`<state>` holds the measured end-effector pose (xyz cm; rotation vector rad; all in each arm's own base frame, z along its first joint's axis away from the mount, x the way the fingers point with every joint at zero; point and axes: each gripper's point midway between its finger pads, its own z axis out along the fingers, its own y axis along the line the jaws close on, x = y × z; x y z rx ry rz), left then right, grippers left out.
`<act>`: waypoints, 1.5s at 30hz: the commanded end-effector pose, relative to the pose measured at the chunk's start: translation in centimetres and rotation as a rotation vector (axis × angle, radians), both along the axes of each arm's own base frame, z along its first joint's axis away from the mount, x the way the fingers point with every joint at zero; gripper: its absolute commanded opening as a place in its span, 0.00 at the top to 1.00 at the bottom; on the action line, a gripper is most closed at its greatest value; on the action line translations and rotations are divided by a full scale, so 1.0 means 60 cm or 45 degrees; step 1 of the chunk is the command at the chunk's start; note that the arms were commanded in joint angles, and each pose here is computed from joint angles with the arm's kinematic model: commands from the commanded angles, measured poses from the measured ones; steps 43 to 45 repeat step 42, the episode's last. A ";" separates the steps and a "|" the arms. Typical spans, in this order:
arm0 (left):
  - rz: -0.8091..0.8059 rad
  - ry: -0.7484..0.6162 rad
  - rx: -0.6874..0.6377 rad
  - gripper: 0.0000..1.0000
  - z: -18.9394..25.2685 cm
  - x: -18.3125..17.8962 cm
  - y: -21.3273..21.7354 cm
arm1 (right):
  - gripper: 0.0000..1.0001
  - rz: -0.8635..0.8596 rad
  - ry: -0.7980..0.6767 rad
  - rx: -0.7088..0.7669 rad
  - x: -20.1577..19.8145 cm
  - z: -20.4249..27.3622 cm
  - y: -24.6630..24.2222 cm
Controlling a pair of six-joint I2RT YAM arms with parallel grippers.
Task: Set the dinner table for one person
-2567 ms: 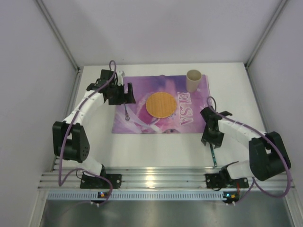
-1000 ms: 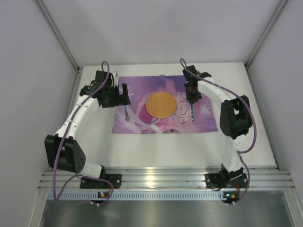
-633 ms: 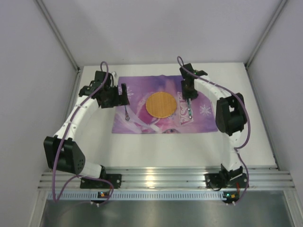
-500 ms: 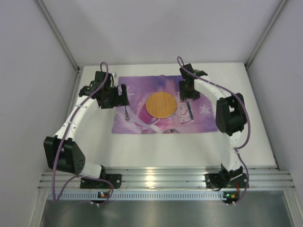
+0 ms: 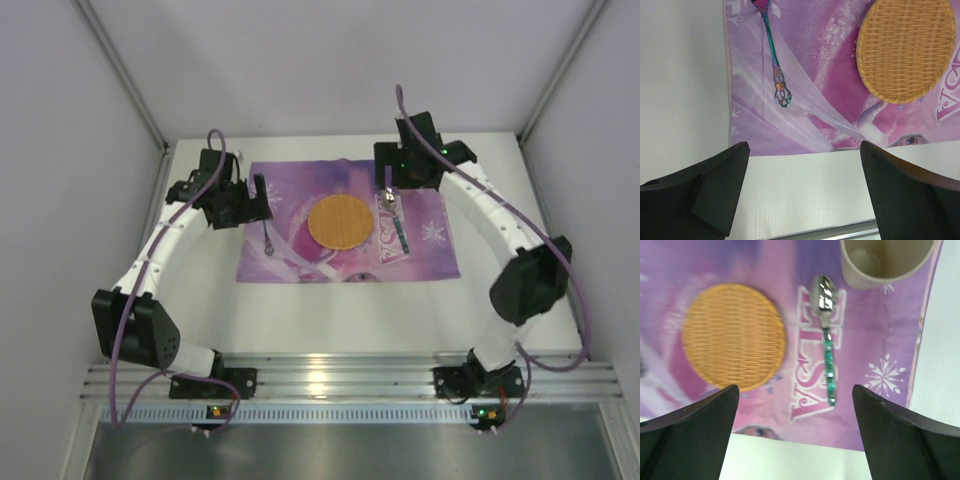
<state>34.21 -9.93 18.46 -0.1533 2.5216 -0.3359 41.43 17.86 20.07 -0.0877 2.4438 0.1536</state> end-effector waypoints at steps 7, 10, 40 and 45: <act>0.078 -0.286 -0.068 0.02 0.092 0.002 0.004 | 0.00 -0.054 -0.512 0.376 -0.166 0.210 -0.029; 0.111 -0.393 -0.086 0.02 0.103 -0.028 0.016 | 0.00 -0.123 -0.535 0.385 -0.219 0.161 -0.072; 0.272 -0.575 -0.070 0.01 0.114 -0.074 0.060 | 0.00 0.001 -0.683 0.393 -0.256 0.163 -0.085; 0.256 -0.587 -0.032 0.01 0.115 -0.072 0.065 | 0.00 -0.008 -0.667 0.371 -0.254 0.160 -0.088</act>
